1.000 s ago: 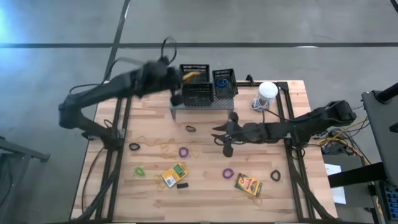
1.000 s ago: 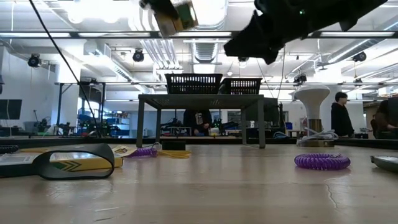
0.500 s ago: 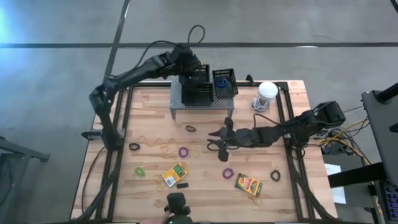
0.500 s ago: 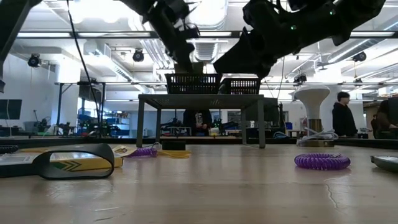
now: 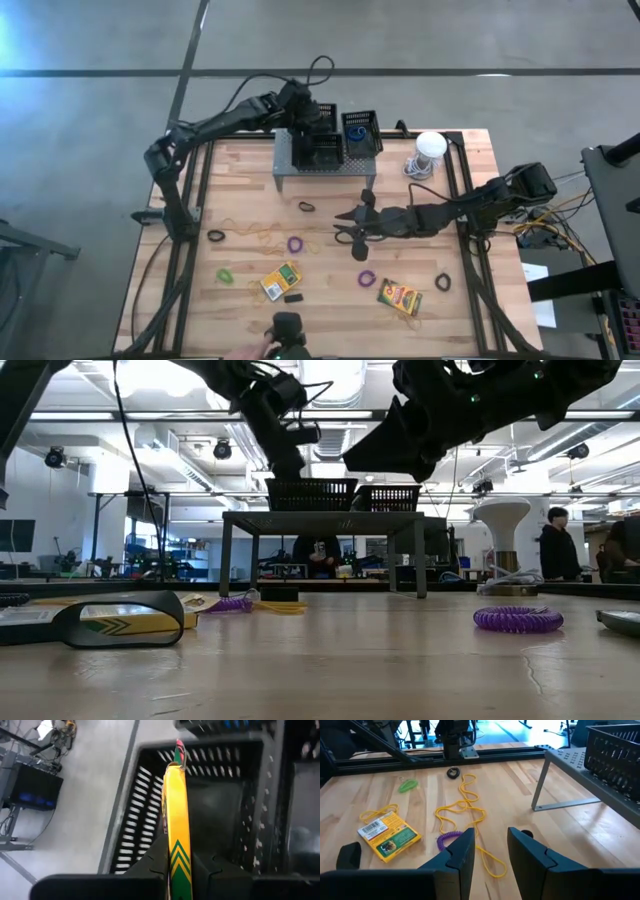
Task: Pick & Place Office Desk Supplies
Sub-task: Put the crayon box in the top left black bin, then put the violet spring keychain into the right black bin
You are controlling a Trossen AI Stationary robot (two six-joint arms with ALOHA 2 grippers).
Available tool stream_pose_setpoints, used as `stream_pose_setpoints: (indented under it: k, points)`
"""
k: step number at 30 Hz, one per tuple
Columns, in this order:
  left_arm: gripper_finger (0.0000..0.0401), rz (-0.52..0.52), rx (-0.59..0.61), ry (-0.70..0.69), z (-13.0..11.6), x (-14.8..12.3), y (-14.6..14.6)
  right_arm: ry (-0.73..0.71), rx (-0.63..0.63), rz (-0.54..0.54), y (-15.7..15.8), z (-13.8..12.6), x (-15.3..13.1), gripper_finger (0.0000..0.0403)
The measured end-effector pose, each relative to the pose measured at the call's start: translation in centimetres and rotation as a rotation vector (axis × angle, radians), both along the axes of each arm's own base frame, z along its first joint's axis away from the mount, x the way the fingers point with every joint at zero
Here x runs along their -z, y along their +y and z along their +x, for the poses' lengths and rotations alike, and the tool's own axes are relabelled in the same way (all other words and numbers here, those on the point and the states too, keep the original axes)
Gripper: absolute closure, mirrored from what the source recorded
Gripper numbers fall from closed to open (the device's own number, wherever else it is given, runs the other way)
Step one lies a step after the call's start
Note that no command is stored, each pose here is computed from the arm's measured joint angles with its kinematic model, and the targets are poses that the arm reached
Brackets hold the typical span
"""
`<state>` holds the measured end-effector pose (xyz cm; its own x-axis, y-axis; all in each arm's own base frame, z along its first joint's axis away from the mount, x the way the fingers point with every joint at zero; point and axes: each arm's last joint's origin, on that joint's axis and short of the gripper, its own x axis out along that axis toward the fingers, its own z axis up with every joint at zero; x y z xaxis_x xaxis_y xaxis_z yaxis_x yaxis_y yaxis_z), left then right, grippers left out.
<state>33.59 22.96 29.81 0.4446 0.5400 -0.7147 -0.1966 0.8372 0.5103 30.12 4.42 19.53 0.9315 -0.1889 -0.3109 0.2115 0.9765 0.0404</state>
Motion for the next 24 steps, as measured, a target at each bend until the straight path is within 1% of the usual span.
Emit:
stream_pose_setpoints:
  k: [3, 6, 10, 12, 16, 19, 22, 24]
  points:
    - [0.0338, 0.013, 0.027, 0.025, 0.0, 0.7, 0.0, 0.000, 0.000, 0.000, 0.0, 0.0, 0.0, 0.0294]
    - [0.0300, 0.026, 0.036, 0.022, 0.1, 1.2, 0.0, 0.000, 0.000, 0.000, 0.0, 0.0, 0.0, 0.0296]
    - [0.0251, 0.041, 0.038, 0.005, 0.2, 1.0, 0.1, 0.000, 0.000, 0.000, 0.0, 0.0, 0.0, 0.0294]
    - [0.0233, 0.048, 0.039, -0.002, 0.1, 0.6, -0.1, 0.000, 0.000, 0.000, 0.0, 0.0, 0.0, 0.0293]
    - [0.0209, 0.078, 0.047, -0.048, -0.6, -1.5, -1.1, 0.000, 0.000, 0.000, 0.0, 0.0, 0.0, 0.0292]
    - [0.0200, 0.092, 0.049, -0.093, -1.4, -3.4, -2.2, 0.000, 0.000, 0.000, 0.0, 0.0, 0.0, 0.0296]
    - [0.0199, 0.085, 0.044, -0.153, -2.5, -5.7, -4.1, -0.001, 0.001, 0.004, 0.0, 0.0, 0.0, 0.0299]
    - [0.0200, 0.058, 0.024, -0.219, -3.6, -7.5, -5.8, -0.003, 0.002, 0.007, 0.0, 0.0, 0.0, 0.0301]
